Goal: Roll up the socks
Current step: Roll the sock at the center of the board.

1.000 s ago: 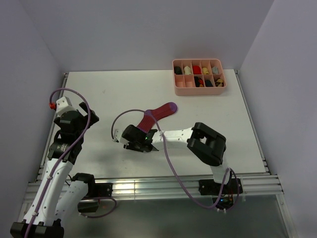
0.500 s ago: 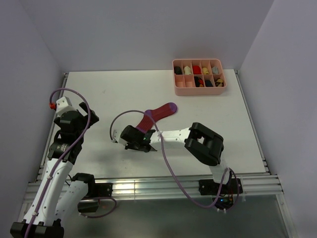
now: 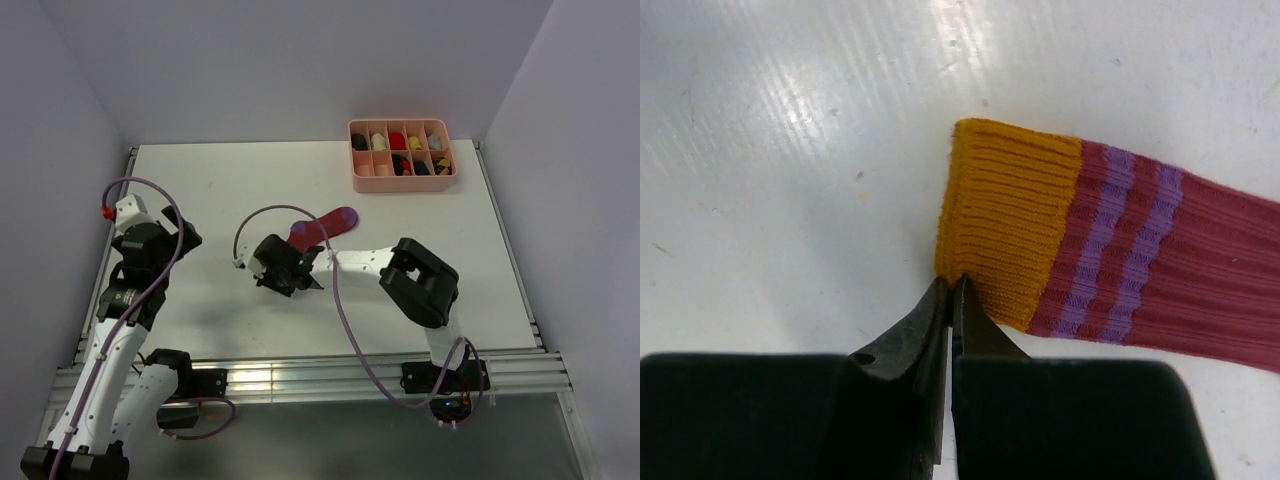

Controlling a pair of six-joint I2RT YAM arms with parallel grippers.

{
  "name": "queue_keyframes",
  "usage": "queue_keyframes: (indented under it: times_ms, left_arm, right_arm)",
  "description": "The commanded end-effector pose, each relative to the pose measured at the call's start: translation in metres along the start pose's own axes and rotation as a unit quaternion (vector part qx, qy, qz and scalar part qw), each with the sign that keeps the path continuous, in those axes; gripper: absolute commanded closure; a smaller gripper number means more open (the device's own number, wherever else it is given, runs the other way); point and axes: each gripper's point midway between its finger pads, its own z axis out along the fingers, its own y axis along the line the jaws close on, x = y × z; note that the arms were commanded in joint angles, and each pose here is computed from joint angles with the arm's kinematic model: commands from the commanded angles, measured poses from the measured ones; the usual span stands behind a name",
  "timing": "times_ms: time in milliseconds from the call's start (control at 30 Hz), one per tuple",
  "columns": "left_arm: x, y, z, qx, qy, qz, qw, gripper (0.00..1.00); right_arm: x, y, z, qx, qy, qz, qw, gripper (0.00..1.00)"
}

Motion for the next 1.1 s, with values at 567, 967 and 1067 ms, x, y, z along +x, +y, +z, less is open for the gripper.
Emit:
queue_keyframes:
  times_ms: [567,967,1067]
  left_arm:
    - [0.119,-0.060,0.010,0.065,0.201,-0.216,0.953,0.04]
    - [0.186,-0.099,0.015,0.055,0.249,-0.210,0.944,0.08]
    - [0.203,-0.107,0.017,0.049,0.267,-0.193,0.943,0.08]
  right_arm:
    - [-0.015,-0.025,-0.041,-0.249,-0.118,0.329,0.903,1.00]
    - [-0.003,-0.021,-0.028,-0.311,-0.139,0.445,0.828,1.00]
    - [0.005,-0.025,-0.024,-0.317,-0.139,0.469,0.813,1.00]
